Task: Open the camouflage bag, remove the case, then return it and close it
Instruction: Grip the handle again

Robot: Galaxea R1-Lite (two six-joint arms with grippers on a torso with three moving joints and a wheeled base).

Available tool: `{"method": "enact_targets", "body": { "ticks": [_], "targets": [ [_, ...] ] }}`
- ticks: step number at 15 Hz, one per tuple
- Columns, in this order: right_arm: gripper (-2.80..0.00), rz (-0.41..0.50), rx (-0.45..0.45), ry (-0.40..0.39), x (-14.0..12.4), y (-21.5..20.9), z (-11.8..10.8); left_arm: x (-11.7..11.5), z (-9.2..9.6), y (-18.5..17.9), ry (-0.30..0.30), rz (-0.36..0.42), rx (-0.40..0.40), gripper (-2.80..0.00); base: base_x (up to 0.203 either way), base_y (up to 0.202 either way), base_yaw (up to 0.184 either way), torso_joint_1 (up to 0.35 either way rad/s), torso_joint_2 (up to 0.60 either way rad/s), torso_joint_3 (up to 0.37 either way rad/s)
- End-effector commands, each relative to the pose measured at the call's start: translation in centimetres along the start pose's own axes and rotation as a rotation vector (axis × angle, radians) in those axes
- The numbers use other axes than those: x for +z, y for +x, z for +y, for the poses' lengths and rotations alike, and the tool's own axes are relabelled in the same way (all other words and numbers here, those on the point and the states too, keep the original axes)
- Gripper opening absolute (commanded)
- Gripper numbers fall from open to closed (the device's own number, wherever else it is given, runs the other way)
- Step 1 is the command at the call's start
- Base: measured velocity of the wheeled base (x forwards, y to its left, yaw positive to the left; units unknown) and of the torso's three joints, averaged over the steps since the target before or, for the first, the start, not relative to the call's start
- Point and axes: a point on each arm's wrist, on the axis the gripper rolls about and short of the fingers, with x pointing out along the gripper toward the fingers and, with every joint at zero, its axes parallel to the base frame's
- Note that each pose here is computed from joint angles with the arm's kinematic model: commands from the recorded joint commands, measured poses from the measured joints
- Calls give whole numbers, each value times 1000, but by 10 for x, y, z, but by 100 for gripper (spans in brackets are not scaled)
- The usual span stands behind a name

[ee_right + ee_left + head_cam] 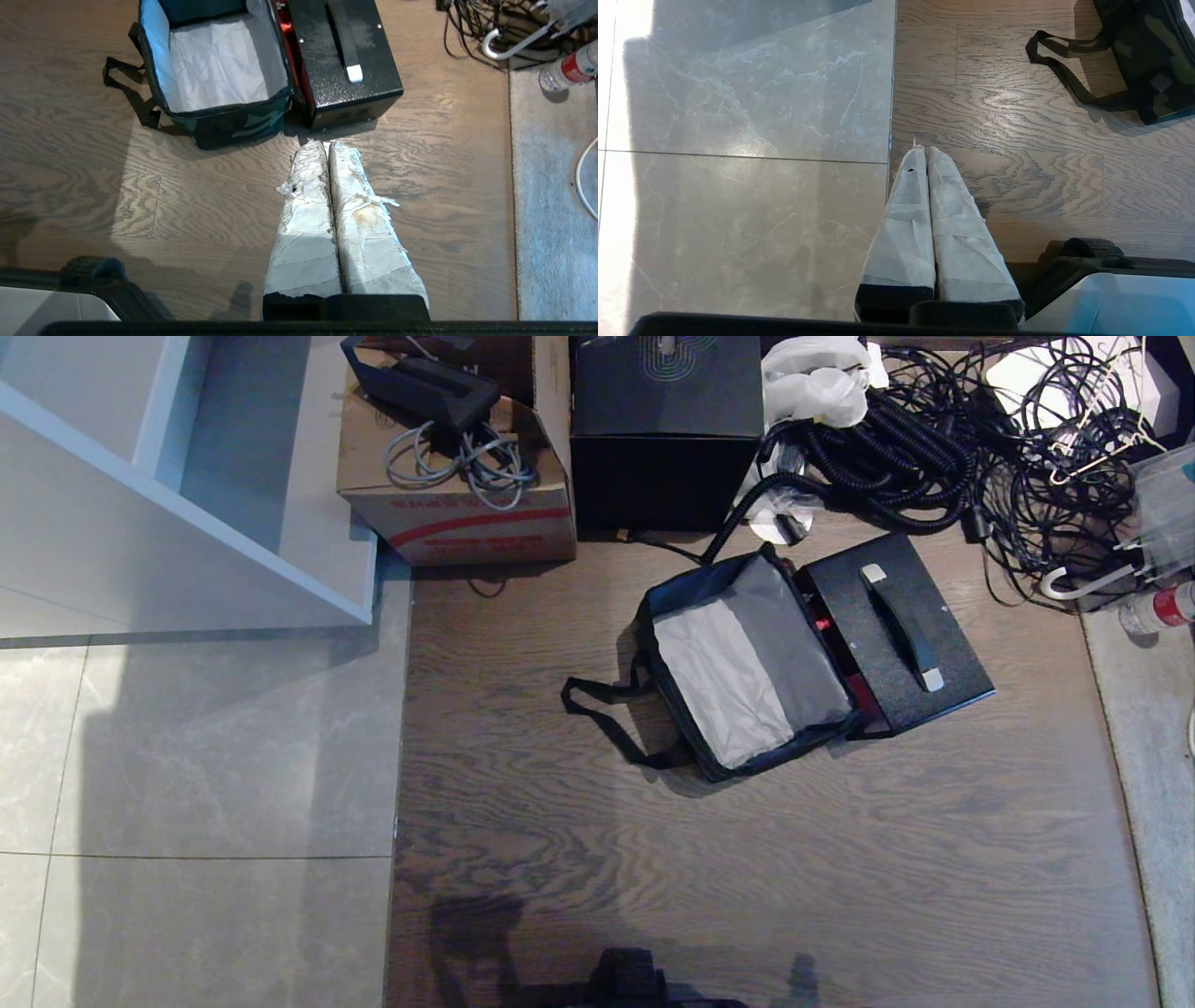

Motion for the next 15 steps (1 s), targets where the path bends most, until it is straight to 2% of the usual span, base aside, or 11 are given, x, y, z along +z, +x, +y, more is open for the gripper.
{"method": "enact_targets", "body": {
  "ticks": [1,15],
  "targets": [
    [-280,33,6,0,-11,1,2,0,0,0,0,0,0,-280,0,0,0,0,0,0],
    [-280,36,6,26,-12,1,2,0,0,0,0,0,0,-280,0,0,0,0,0,0]
  ]
}}
